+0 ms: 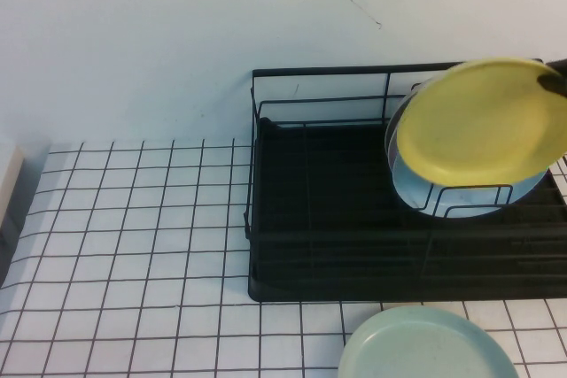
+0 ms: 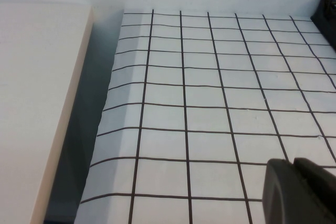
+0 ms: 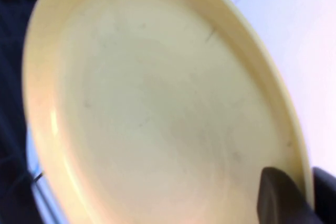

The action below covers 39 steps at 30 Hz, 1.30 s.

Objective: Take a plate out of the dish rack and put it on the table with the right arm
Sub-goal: Grasp the plate from the shelf, then place the plate from the table

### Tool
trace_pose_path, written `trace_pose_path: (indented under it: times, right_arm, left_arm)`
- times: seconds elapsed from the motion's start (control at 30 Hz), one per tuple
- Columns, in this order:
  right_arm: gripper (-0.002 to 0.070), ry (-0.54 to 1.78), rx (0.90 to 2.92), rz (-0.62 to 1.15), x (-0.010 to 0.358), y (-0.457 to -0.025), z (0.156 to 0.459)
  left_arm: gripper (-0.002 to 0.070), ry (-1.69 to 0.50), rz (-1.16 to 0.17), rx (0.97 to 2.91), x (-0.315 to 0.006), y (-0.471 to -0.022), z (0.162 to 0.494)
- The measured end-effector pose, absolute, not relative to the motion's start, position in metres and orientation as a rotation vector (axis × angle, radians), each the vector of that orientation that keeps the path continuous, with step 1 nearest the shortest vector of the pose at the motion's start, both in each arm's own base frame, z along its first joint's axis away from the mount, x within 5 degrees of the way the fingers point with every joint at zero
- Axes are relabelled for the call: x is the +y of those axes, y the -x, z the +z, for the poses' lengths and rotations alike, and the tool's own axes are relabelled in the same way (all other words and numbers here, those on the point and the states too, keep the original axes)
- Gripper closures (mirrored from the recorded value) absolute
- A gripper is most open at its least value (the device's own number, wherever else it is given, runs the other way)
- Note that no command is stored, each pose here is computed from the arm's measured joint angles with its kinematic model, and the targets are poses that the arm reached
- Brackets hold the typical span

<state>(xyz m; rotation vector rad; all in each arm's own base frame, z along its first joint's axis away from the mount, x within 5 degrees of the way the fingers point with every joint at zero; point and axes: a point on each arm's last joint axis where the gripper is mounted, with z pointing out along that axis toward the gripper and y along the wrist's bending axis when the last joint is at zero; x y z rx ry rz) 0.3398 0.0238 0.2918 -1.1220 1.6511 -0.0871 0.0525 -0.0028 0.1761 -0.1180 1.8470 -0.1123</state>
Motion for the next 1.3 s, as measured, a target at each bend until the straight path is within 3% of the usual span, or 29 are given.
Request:
trace_pose_path:
  times: [0.17, 0.3, 0.43, 0.57, 0.7, 0.83, 1.03, 1.3]
  right_arm:
    - [0.0612, 1.052, 1.581, -0.15, 0.024, -0.305, 0.344]
    - [0.0612, 0.965, 1.586, -0.091, 0.028, -0.267, 0.379]
    - [0.0612, 0.828, 1.67, 0.142, 0.036, -0.224, 0.401]
    - [0.0612, 0.732, 1.828, 0.438, 0.047, -0.188, 0.403]
    - [0.0612, 0.531, 2.048, 0.778, 0.055, -0.168, 0.37]
    - [0.0612, 0.433, 2.207, 0.944, 0.059, -0.158, 0.315]
    - [0.0612, 0.355, 2.376, 0.894, 0.054, -0.146, 0.237]
    - [0.0612, 0.44, 2.421, 0.838, 0.05, -0.16, 0.203]
  left_arm:
    - [0.0677, 0.118, -0.112, 1.847, -0.003, -0.053, 0.176]
    - [0.0677, 0.118, -0.112, 1.847, -0.003, -0.053, 0.176]
    - [0.0677, 0.118, -0.112, 1.847, -0.003, -0.053, 0.176]
    - [0.0677, 0.116, -0.114, 1.847, -0.003, -0.052, 0.176]
    - [0.0677, 0.11, -0.118, 1.848, -0.003, -0.052, 0.176]
    - [0.0677, 0.11, -0.118, 1.848, -0.003, -0.052, 0.176]
    - [0.0677, 0.11, -0.118, 1.848, -0.003, -0.052, 0.176]
    - [0.0677, 0.11, -0.118, 1.848, -0.003, -0.052, 0.176]
